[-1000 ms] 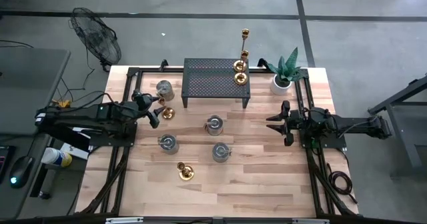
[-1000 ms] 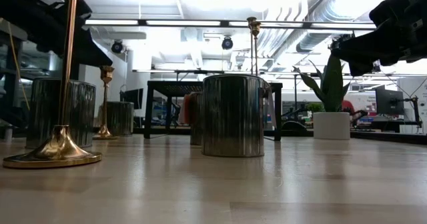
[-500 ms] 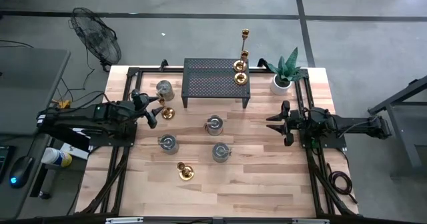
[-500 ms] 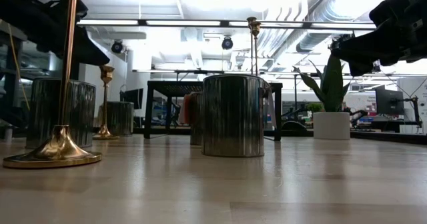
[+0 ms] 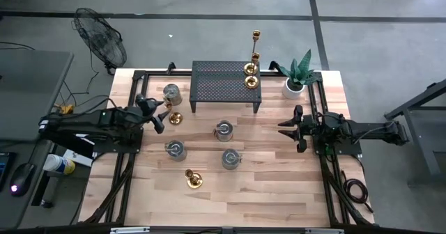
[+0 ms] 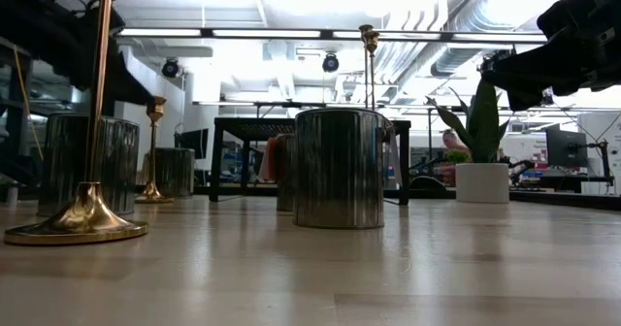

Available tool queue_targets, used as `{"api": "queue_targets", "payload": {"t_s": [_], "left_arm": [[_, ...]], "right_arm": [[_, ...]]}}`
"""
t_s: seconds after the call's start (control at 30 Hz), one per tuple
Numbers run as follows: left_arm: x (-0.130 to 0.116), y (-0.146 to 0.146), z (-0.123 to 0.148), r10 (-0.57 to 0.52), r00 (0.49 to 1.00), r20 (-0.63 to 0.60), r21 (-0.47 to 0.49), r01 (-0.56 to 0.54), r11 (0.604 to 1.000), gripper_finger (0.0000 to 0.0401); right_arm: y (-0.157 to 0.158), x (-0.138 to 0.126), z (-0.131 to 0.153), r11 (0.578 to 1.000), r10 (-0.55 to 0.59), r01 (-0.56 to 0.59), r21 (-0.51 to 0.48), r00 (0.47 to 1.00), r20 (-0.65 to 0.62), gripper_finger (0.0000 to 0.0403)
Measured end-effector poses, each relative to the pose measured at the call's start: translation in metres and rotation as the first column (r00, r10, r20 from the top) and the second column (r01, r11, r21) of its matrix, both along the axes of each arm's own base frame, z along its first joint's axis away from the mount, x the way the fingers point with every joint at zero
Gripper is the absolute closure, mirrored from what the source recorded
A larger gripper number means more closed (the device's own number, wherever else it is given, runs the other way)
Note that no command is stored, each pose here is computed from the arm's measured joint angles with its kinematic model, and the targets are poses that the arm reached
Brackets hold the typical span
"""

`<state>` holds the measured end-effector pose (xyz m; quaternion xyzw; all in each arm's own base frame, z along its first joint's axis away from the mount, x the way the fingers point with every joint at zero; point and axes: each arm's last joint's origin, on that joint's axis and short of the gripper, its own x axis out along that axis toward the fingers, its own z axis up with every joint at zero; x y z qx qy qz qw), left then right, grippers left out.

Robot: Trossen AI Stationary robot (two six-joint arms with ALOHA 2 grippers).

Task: Pick & Place candle stick holders
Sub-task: Put the gold candle holder on the shelf

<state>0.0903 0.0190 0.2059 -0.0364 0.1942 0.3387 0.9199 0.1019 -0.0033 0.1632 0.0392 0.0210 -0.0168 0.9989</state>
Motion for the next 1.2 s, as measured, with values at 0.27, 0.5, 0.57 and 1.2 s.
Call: {"api": "queue_targets", "payload": {"t_s": [0.27, 0.5, 0.57, 1.2], "left_arm": [[0.006, 0.000, -0.007, -0.012, 1.000, -0.028, -0.010, 0.011, 1.000, 0.0166], [0.012, 0.000, -0.013, -0.011, 0.995, -0.098, -0.018, 0.010, 1.000, 0.0166], [0.014, 0.000, -0.014, 0.003, 0.993, -0.115, -0.018, -0.005, 1.000, 0.0166], [0.030, 0.001, -0.016, 0.043, 0.993, -0.106, 0.002, -0.043, 0.999, 0.0167]], "right_arm": [[0.000, 0.000, 0.000, 1.000, 0.000, 0.000, 0.000, 1.000, 0.000, 0.0285], [0.000, 0.000, 0.000, 1.000, 0.000, 0.000, 0.000, 1.000, 0.000, 0.0285], [0.000, 0.000, 0.000, 1.000, 0.000, 0.000, 0.000, 1.000, 0.000, 0.0285], [0.000, 0.000, 0.000, 1.000, 0.000, 0.000, 0.000, 1.000, 0.000, 0.0285]]}}
